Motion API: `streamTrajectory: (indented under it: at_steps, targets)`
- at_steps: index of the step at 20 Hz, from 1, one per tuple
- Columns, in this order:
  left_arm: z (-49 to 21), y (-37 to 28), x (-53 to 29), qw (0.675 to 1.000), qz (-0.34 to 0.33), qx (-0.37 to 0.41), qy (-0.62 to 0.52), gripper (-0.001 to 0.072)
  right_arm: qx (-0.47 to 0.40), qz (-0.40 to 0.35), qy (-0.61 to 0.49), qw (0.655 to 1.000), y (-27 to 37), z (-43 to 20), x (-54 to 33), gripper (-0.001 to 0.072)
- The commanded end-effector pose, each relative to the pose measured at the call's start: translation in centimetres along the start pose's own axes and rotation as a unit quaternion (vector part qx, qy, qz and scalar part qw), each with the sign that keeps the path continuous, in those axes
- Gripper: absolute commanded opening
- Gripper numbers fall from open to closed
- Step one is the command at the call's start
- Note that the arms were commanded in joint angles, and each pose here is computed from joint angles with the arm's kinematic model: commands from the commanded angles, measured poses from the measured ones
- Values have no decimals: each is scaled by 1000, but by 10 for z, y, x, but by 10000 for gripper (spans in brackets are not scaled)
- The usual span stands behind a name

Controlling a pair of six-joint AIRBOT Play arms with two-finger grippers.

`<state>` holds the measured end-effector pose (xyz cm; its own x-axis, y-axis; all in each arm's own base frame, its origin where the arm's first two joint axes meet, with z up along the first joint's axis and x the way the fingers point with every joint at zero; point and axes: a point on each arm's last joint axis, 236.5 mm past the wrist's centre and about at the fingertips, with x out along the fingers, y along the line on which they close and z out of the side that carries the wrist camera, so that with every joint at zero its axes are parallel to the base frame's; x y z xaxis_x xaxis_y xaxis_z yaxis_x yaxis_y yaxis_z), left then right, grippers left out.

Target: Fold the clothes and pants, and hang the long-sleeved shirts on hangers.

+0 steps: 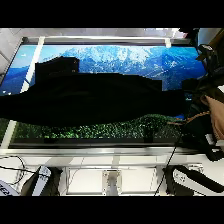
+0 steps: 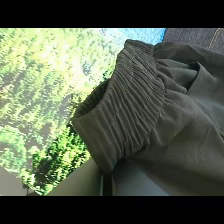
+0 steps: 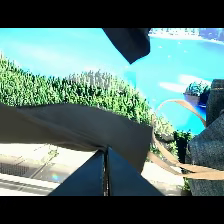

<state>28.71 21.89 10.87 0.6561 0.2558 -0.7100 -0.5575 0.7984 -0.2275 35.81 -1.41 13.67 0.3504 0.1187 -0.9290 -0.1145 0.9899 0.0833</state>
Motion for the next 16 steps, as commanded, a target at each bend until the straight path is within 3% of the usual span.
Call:
streamTrajectory:
  at_steps: [1,8,14,15,16]
  targets:
    - [-8,-1,4,1000,-3,1,19,19,8,9,15,1000,-6,12,30,5]
    - [-41,4,33,995,-15,-16,98,19,58,7,82,995,-45,24,199,5]
    - [-40,4,33,995,-14,-23,96,19,224,-22,-98,969,-78,107,236,14]
    - [-40,4,33,995,-14,-29,96,19,231,-19,-108,967,-79,115,229,156]
    - [-40,4,33,995,-14,-29,96,19,229,-22,-106,967,-83,119,220,484]
